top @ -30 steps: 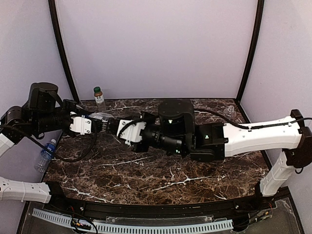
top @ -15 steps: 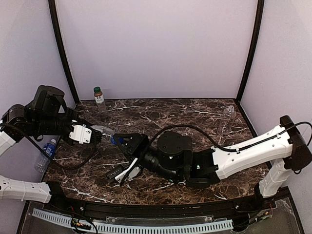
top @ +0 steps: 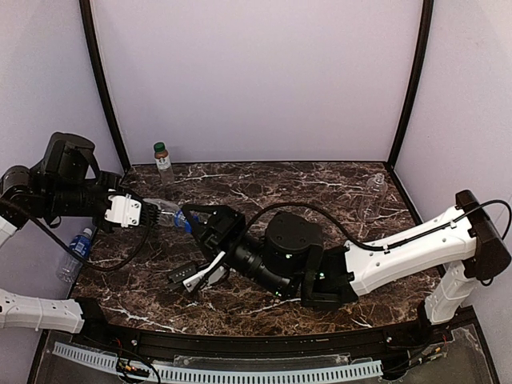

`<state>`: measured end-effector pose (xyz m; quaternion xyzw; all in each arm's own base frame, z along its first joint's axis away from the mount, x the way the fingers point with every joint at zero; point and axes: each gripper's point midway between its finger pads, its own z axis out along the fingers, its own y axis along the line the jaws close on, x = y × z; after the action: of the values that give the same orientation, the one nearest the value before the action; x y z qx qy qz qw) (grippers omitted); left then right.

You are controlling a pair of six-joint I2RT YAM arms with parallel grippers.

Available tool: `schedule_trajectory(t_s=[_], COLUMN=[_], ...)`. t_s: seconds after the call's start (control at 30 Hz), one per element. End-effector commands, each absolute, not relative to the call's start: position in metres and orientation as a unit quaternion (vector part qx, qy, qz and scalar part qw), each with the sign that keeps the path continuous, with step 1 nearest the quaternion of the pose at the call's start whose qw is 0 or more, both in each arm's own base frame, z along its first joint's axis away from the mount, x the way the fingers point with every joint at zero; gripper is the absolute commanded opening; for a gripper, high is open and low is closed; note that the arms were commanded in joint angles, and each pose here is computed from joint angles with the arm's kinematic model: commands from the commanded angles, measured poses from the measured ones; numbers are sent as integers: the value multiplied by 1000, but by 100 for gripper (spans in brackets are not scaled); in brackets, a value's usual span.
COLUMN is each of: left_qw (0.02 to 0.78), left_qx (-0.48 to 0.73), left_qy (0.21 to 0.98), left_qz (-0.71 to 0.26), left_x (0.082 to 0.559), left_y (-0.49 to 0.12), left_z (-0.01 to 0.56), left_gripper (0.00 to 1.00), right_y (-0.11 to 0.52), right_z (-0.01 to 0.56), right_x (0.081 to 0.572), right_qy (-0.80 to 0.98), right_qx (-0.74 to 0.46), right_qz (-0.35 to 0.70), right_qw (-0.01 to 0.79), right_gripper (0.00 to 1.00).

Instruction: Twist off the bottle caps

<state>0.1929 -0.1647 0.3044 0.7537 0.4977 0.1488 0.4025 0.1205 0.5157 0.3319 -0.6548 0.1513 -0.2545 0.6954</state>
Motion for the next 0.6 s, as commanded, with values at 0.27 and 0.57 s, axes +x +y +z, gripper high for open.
schedule_trajectory(t_s=[0.27, 0.57], left_qw=[402, 429], left_qx=[742, 710], left_qy=[518, 530], left_qz=[139, 179], left_x=[190, 210], left_y=[-160, -159], left_z=[310, 322], left_gripper=[9, 9], right_y=[497, 446], right_z=[379, 378], right_x=[132, 172], right_qy=[240, 398], right_qx=[-593, -537], right_qz=[-180, -63], right_qw=[747, 742], right_gripper=[31, 0])
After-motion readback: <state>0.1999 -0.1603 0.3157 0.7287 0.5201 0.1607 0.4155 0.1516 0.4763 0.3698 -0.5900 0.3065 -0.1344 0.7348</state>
